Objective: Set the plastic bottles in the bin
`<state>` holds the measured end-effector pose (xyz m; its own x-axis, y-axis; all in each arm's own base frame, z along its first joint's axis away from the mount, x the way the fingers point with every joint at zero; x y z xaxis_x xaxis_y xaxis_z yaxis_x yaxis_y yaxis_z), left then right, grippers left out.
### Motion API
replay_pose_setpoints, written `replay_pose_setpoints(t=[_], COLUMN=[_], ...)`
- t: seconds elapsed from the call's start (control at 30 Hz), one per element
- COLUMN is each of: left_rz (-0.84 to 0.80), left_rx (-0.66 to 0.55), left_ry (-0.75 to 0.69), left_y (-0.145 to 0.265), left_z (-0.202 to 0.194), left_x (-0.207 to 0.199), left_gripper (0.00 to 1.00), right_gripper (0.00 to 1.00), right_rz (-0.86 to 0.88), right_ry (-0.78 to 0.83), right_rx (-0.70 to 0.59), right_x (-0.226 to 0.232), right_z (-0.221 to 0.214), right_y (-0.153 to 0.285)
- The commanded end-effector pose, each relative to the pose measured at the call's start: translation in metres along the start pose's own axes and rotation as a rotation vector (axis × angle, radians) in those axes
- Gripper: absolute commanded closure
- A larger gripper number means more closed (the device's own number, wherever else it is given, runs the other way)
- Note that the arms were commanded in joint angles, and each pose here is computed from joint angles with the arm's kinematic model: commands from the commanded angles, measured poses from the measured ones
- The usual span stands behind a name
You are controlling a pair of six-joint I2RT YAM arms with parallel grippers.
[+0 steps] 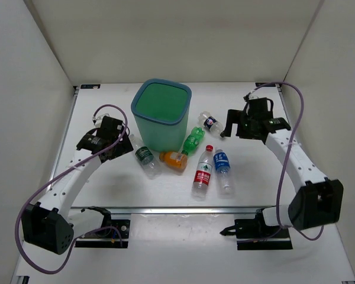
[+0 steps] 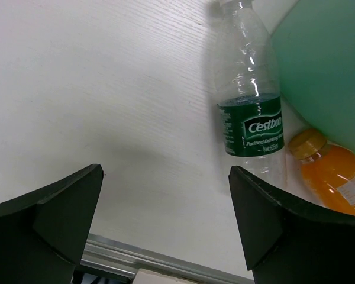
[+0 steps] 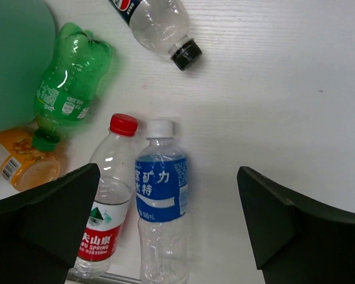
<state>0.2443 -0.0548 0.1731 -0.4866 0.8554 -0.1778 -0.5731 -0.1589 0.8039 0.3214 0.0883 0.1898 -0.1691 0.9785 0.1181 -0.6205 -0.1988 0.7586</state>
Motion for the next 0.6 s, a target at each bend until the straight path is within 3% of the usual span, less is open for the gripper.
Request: replay_pose_setpoints(t=[0.0,0.03,0.17,0.43,0.57], left_rz=[-0.057,-0.053,-0.139,-0.175,-0.180], left_rx=[-0.029,-0.023,-0.001,0.067,0.087], left_ry=[0.041,0.047,0.112,0.144,0.168], left_y=[0.007,0.005,-0.007,-0.033,-0.045], left_z=[0.006,0.003,-0.011,-0.031,-0.040], left_x=[-0.009,-0.009,-0.030,-0.070,-0.076], left_gripper=[0.01,0.01,0.02,0.01,0.02], right_gripper=[0.01,0.00,0.01,0.00,0.00], right_rz=[0.000,0.017,0.024,-0.056,-0.021], right_ry=[-0.008,0.029,0.045,0.121,0.066], right_rx=[-0.172,-0.234,-0.280,-0.142,-0.105], right_x=[-0.003,0.000,-0.005,-0.002,-0.008], right_z=[0.015,0.022,0.021,-0.012,-0.026], right_y=[0.026,0.037,0.045,0.026,0.020])
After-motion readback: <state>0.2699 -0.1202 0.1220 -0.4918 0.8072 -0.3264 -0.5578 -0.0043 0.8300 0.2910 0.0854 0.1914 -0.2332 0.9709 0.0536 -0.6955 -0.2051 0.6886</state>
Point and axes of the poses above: each gripper's point midway between its finger pads, its own y axis back along the fingers, its own x axis along the line the jaws close on, z = x × y, the point moved 3 cm from there along y, back along the fingers, and after that the axes turned 9 degrees about y, right-handed, at the moved point
